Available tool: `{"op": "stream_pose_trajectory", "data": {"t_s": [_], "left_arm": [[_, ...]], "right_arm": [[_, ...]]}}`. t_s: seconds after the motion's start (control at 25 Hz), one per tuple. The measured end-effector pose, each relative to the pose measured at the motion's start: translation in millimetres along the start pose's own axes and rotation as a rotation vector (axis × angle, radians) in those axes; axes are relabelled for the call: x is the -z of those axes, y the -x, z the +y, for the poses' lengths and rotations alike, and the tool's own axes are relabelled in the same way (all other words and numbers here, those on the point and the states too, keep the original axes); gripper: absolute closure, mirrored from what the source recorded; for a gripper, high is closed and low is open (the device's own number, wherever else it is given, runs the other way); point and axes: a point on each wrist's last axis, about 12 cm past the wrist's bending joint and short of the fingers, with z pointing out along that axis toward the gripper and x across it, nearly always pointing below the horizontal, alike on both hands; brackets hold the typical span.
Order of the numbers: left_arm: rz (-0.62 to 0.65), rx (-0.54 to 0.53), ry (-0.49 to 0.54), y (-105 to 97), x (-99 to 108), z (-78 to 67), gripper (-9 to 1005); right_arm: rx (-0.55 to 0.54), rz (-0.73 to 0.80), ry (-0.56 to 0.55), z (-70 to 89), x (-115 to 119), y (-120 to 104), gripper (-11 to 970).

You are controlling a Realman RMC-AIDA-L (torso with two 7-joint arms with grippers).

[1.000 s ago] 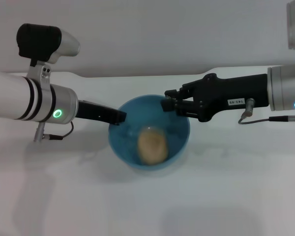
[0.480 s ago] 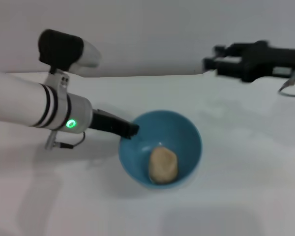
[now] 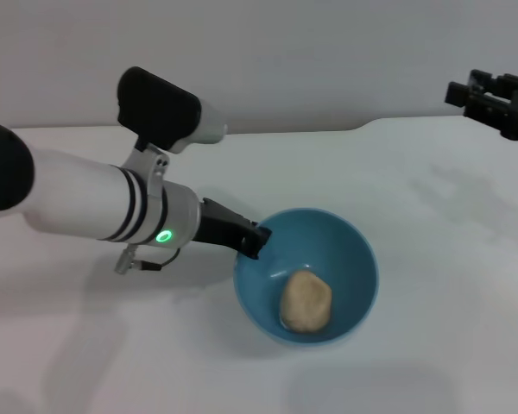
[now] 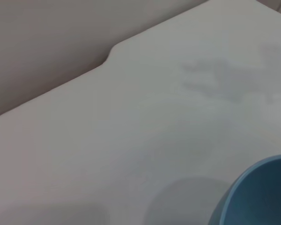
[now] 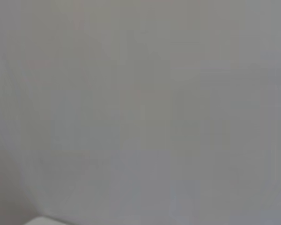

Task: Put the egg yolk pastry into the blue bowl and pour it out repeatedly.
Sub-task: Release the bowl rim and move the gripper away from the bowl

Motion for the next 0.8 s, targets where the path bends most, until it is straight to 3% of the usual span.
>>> {"op": "stream_pose_trajectory", "data": {"t_s": [0.16, 0.4, 0.64, 0.8], "left_arm": [[0.008, -0.042, 0.008, 0.8, -8.8, -5.7, 967], [0.042, -0.032, 0.01, -0.4, -15.2, -2.5, 966], [0.029, -0.021, 0.022, 0.7, -15.5, 0.6, 899], [0.007, -0.023, 0.024, 5.0, -13.3, 0.2, 765]], "right_arm": [[0.009, -0.005, -0.007, -0.7, 3.4, -3.2, 507], [0.02, 0.001, -0.011, -1.4, 2.2, -4.7, 507], [0.049, 0.005, -0.005, -0.6, -0.5, -5.7, 508], [0.05, 0.002, -0.01, -1.6, 0.4, -5.3, 509]]}}
